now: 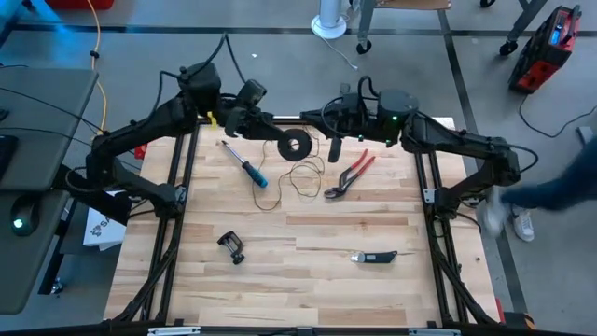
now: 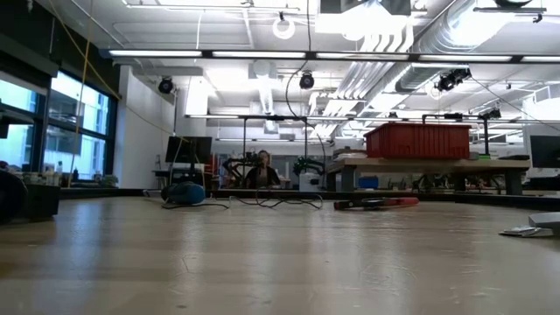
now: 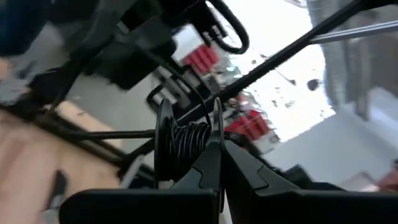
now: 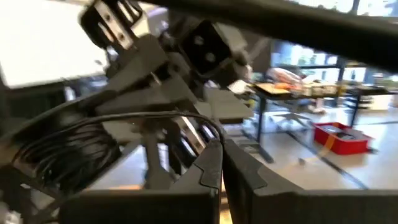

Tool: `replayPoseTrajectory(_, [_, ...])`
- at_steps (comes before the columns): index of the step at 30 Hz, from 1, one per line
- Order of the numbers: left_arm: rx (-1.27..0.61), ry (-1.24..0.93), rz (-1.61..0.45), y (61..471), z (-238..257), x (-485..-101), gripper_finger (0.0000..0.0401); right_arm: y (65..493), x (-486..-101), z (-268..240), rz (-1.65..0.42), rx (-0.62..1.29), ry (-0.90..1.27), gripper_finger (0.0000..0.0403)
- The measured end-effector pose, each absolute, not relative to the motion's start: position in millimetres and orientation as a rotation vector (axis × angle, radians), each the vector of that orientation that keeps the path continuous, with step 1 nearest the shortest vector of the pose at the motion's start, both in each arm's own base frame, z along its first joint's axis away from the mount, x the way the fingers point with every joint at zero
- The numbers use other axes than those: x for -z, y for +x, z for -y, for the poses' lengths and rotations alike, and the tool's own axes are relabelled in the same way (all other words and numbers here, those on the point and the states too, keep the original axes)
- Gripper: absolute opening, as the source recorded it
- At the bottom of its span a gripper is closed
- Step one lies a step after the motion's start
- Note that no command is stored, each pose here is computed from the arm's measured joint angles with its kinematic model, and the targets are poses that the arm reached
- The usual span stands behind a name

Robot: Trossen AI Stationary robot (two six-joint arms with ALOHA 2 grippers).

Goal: Coil cords
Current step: Coil the black wire onto the black spool

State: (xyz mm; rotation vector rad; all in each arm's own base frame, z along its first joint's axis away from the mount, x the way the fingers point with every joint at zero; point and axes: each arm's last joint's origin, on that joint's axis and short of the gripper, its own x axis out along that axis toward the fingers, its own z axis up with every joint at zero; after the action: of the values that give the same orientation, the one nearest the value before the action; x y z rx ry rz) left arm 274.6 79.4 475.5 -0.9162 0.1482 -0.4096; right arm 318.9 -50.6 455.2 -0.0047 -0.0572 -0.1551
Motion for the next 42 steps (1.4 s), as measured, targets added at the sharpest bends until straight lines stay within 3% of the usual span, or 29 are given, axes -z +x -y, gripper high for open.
replayPoseTrajectory(10, [0.556, -0.890, -0.017, 294, -85, -483, 0.0000, 345, -446, 55, 0.150, 0.028, 0.079, 0.0000])
replayPoseTrajectory(17, [0.475, -0.760, 0.151, 290, -100, -491, 0.0000, 358, -440, 52, 0.184, -0.058, 0.171, 0.0000])
replayPoseTrajectory(29, [0.311, -0.607, 0.270, 241, -120, -513, 0.0000, 353, -447, 40, 0.195, -0.087, 0.237, 0.0000])
replayPoseTrajectory(34, [0.217, -0.548, 0.341, 209, -119, -528, 0.0000, 356, -431, 37, 0.045, -0.109, 0.280, 0.0001])
replayPoseTrajectory(38, [0.203, -0.556, 0.345, 193, -118, -533, 0.0000, 353, -427, 40, -0.020, -0.047, 0.248, 0.0031])
replayPoseTrajectory(42, [0.212, -0.572, 0.378, 180, -110, -541, 0.0000, 354, -424, 36, -0.035, -0.007, 0.098, 0.0091])
